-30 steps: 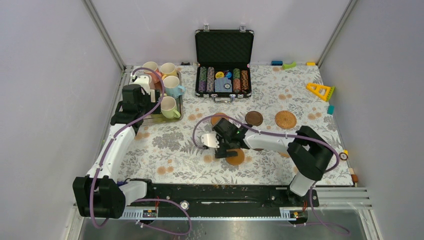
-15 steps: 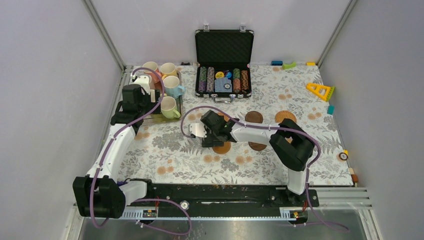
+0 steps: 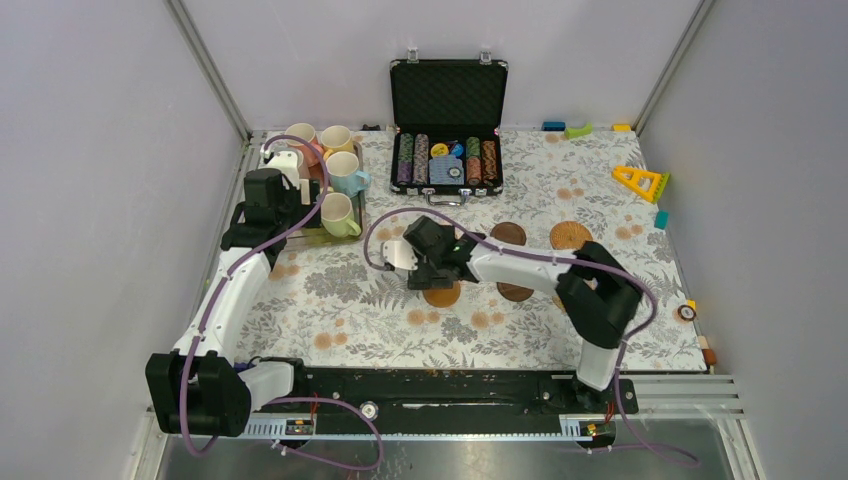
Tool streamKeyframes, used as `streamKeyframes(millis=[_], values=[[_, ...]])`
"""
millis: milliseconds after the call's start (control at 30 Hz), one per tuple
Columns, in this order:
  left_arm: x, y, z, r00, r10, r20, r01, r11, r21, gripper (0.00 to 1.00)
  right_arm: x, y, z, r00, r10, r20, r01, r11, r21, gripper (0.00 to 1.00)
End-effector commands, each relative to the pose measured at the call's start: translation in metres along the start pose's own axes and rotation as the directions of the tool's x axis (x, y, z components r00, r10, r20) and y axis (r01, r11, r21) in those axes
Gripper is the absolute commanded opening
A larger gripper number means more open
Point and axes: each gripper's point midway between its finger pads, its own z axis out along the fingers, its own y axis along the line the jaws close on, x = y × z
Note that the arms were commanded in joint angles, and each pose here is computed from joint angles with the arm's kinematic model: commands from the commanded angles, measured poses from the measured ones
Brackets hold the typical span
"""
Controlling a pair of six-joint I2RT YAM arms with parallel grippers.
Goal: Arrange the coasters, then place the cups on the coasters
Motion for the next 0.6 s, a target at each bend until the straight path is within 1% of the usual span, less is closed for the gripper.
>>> streamKeyframes(millis=[0, 133, 300, 433, 567], values=[[-0.026, 0.006, -0.002, 0.997, -0.018, 0.073, 0.020, 1.000, -0.024, 0.99, 0.007, -0.035, -0.063, 0.998, 0.040, 0.054, -0.044, 0.997, 0.069, 1.00], [-0.026, 0.006, -0.003, 0.997, -0.018, 0.073, 0.019, 1.000, -0.023, 0.99, 0.055, -0.026, -0.071, 0.998, 0.061, -0.004, -0.060, 0.996, 0.061, 1.00], [-0.026, 0.005, -0.002, 0.997, -0.020, 0.072, 0.022, 1.000, -0.019, 0.99, 0.110, -0.012, -0.064, 0.989, 0.108, -0.099, -0.102, 0.993, 0.063, 1.00], [-0.025, 0.005, -0.002, 0.997, -0.022, 0.068, 0.023, 1.000, -0.019, 0.99, 0.142, -0.002, -0.060, 0.978, 0.117, -0.170, -0.107, 0.992, 0.070, 1.00], [-0.025, 0.005, -0.003, 0.997, -0.023, 0.067, 0.024, 1.000, -0.019, 0.99, 0.160, 0.003, -0.055, 0.968, 0.127, -0.217, -0.113, 0.991, 0.075, 1.00]])
